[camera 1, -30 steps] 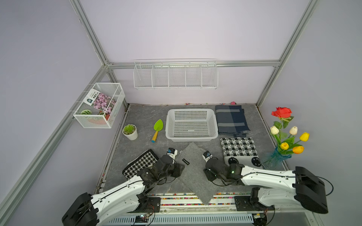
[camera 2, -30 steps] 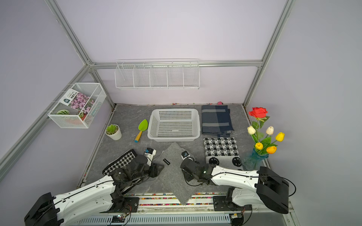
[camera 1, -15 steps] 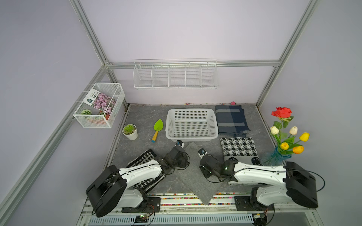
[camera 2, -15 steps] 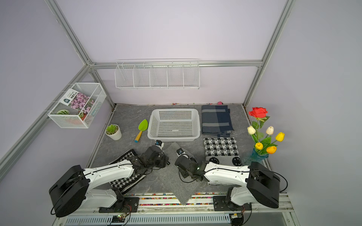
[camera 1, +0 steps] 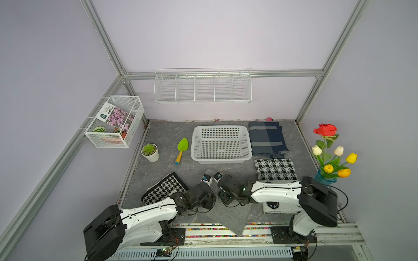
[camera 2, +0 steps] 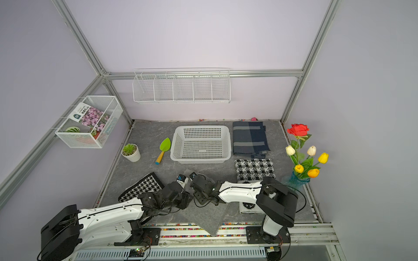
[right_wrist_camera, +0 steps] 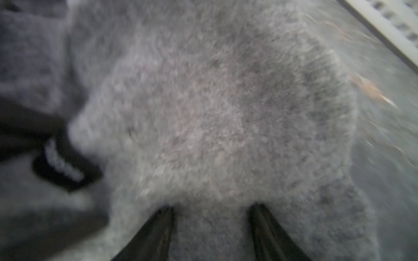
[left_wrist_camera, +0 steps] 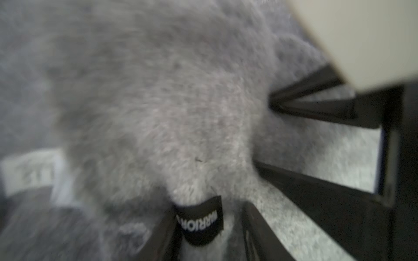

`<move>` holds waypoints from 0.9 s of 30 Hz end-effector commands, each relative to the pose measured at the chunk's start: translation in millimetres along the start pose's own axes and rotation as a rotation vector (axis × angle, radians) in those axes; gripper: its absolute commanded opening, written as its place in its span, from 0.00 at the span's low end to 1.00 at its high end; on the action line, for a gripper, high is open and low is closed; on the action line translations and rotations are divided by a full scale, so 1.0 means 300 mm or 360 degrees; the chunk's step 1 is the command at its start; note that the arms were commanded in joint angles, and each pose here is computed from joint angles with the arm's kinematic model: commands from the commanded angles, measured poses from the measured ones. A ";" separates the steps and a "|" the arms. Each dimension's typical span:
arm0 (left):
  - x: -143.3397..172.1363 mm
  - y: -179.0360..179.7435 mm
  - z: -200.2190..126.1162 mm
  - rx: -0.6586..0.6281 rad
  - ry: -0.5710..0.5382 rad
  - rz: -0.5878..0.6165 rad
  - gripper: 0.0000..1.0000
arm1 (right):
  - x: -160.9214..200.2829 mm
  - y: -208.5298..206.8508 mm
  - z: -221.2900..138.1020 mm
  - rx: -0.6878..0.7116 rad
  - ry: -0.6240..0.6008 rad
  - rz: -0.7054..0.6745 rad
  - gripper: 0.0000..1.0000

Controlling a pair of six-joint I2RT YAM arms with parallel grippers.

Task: Put the folded scarf in the basket
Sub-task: Adjust the scarf at the center of the board.

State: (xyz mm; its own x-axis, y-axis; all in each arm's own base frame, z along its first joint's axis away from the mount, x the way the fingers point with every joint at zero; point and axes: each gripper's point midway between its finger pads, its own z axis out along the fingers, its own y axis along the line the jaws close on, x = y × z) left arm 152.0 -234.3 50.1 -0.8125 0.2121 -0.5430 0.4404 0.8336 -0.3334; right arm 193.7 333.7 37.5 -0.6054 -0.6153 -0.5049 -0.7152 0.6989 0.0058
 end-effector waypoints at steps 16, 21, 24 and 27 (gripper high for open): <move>-0.229 -0.026 -0.105 -0.0130 -0.0369 0.0103 0.61 | 0.193 -0.076 -0.282 -0.0070 -0.0030 0.0382 0.73; -0.261 -0.046 -0.080 -0.0128 -0.0386 0.0201 0.62 | 0.317 -0.119 -0.271 -0.0039 -0.0015 0.0574 0.73; -0.239 -0.052 -0.057 -0.0112 -0.0325 0.0215 0.62 | 0.363 -0.160 -0.279 0.0058 0.0019 0.0637 0.75; -0.230 -0.043 -0.062 -0.0123 -0.0319 0.0230 0.63 | 0.387 -0.186 -0.276 0.0104 0.0004 0.0696 0.77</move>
State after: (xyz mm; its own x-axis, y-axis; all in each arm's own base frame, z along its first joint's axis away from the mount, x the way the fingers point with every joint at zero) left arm 192.4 -247.8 97.2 -0.6752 0.2206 -0.7039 0.4864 0.8505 -0.2001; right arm 132.3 207.0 54.0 -0.8201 -0.3306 -0.4670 -0.4498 0.8770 0.1691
